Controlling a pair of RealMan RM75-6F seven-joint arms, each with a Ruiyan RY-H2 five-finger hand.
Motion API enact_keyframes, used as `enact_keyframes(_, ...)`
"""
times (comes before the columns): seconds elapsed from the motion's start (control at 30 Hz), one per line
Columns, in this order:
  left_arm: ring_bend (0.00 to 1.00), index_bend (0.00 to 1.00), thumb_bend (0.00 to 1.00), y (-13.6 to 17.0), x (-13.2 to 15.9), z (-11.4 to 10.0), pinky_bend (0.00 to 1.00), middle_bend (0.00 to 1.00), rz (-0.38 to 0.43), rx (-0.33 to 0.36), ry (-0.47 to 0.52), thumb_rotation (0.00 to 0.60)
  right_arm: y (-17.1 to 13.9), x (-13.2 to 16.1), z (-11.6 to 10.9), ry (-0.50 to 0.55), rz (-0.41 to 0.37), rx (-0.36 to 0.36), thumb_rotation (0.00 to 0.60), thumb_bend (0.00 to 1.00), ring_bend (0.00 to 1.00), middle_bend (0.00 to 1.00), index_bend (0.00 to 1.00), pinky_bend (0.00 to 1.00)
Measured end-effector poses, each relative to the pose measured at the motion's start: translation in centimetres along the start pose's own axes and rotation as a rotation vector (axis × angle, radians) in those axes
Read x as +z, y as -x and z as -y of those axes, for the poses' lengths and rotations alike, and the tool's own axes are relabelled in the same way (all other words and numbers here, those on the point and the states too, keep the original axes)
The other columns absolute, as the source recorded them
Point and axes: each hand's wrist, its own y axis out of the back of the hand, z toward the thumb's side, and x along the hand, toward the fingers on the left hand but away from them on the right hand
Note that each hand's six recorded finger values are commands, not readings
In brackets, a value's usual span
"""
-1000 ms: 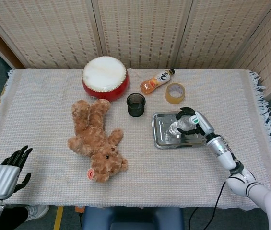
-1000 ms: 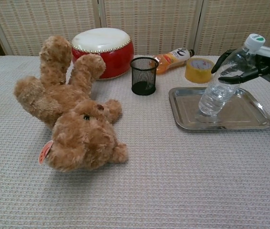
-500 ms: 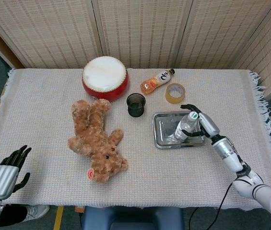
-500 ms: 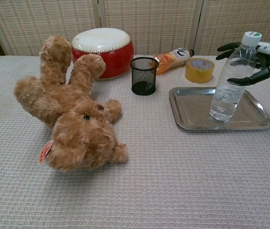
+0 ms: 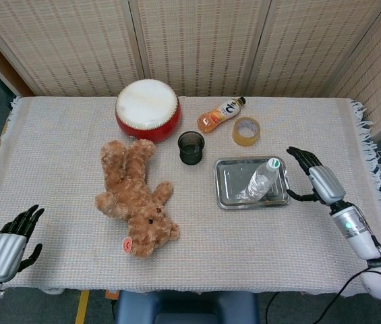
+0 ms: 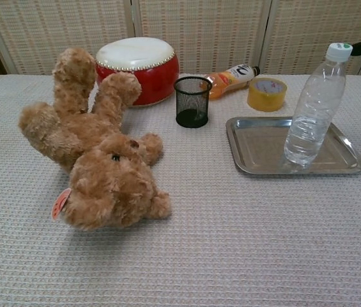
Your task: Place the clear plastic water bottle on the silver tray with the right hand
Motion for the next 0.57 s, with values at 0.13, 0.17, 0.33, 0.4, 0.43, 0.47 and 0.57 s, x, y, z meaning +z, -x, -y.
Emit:
enact_keyframes(0.13, 0.12, 0.04, 0.42, -0.1, 0.1, 0.1, 0.31, 0.03, 0.004, -0.005, 0.000, 0.600, -3.2, 0.6, -0.5, -0.147, 0.052, -0.031, 0.600, 0.03, 0.00, 0.00, 0.00, 0.02)
enact_keyframes(0.17, 0.12, 0.04, 0.42, -0.1, 0.1, 0.1, 0.31, 0.03, 0.005, -0.005, -0.001, 0.600, -3.9, 0.8, -0.6, -0.174, 0.065, -0.038, 0.600, 0.03, 0.00, 0.00, 0.00, 0.02)
enact_keyframes(0.33, 0.12, 0.04, 0.42, -0.2, -0.1, 0.2, 0.31, 0.03, 0.001, -0.010, 0.000, 0.600, -7.6, 2.7, -0.6, -0.272, 0.148, -0.102, 0.600, 0.03, 0.00, 0.00, 0.00, 0.02)
enact_keyframes(0.4, 0.12, 0.04, 0.42, -0.1, -0.1, 0.1, 0.31, 0.03, -0.001, -0.007, 0.005, 0.600, -8.6, 2.9, -0.8, -0.309, 0.181, -0.133, 0.600, 0.03, 0.00, 0.00, 0.00, 0.02)
enact_keyframes(0.43, 0.12, 0.04, 0.42, -0.1, -0.1, 0.0, 0.31, 0.03, -0.001, -0.004, 0.006, 0.600, -9.2, 2.9, -0.9, -0.337, 0.203, -0.154, 0.600, 0.03, 0.00, 0.00, 0.00, 0.02)
enact_keyframes(0.47, 0.12, 0.04, 0.42, -0.1, -0.1, 0.0, 0.31, 0.03, -0.001, 0.000, 0.004, 0.600, -9.5, 2.9, -1.0, -0.357, 0.219, -0.169, 0.600, 0.03, 0.00, 0.00, 0.00, 0.03)
enact_keyframes(0.57, 0.12, 0.04, 0.42, -0.2, -0.2, 0.0, 0.31, 0.03, -0.005, 0.004, -0.002, 0.600, -10.7, 2.8, -0.8, -0.389, 0.267, -0.219, 0.600, 0.03, 0.00, 0.00, 0.00, 0.03)
